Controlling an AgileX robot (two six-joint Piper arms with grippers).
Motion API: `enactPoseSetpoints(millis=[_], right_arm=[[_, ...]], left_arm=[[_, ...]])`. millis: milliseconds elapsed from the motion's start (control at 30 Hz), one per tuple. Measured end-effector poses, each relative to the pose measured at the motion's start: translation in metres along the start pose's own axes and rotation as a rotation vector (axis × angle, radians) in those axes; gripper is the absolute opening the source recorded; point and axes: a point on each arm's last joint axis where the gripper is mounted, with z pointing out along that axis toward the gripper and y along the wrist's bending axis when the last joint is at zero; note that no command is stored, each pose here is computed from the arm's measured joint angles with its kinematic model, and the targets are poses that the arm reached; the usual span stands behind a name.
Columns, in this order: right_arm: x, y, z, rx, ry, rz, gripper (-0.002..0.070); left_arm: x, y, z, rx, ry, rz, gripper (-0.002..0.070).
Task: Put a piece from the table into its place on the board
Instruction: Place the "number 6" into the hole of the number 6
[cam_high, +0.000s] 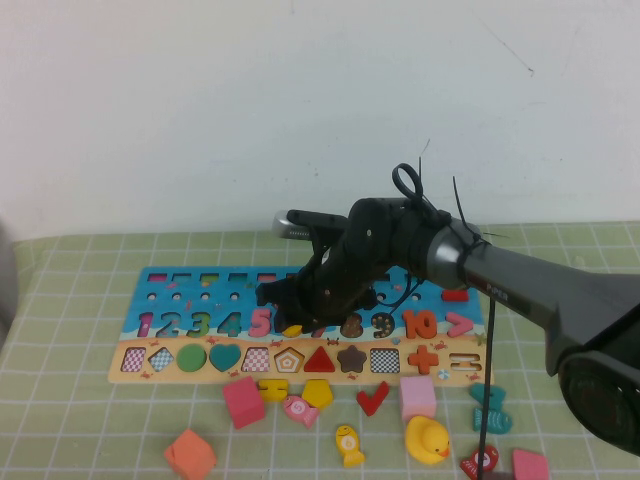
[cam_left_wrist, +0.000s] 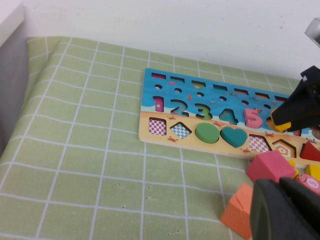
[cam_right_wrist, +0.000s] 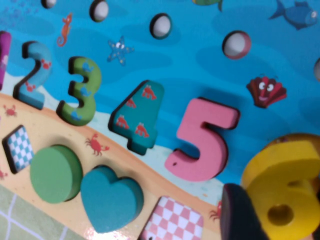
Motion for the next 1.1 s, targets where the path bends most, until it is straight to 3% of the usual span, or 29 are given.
enactPoseSetpoints(millis=[500,833,1100], right_arm=[[-0.0007,-0.0021,-0.0006,0.002,0.002,0.007,0.0280],[-0.0009,-0.0029,-0.0009,0.001,0.005,0.012,0.0357],[-0.0035,-0.0042,-0.0029,-0.046,0.006,0.076,0.0365]], left_arm=[[0.0000,0.0000,0.0000,0.000,0.000,-0.001,-0.0001],[0.0000,-0.0001,0.0000,0.001,0.000,-0.005,-0.0001],[0.0000,-0.0002,0.0000,0.002,0.000,-0.006,-0.0001]])
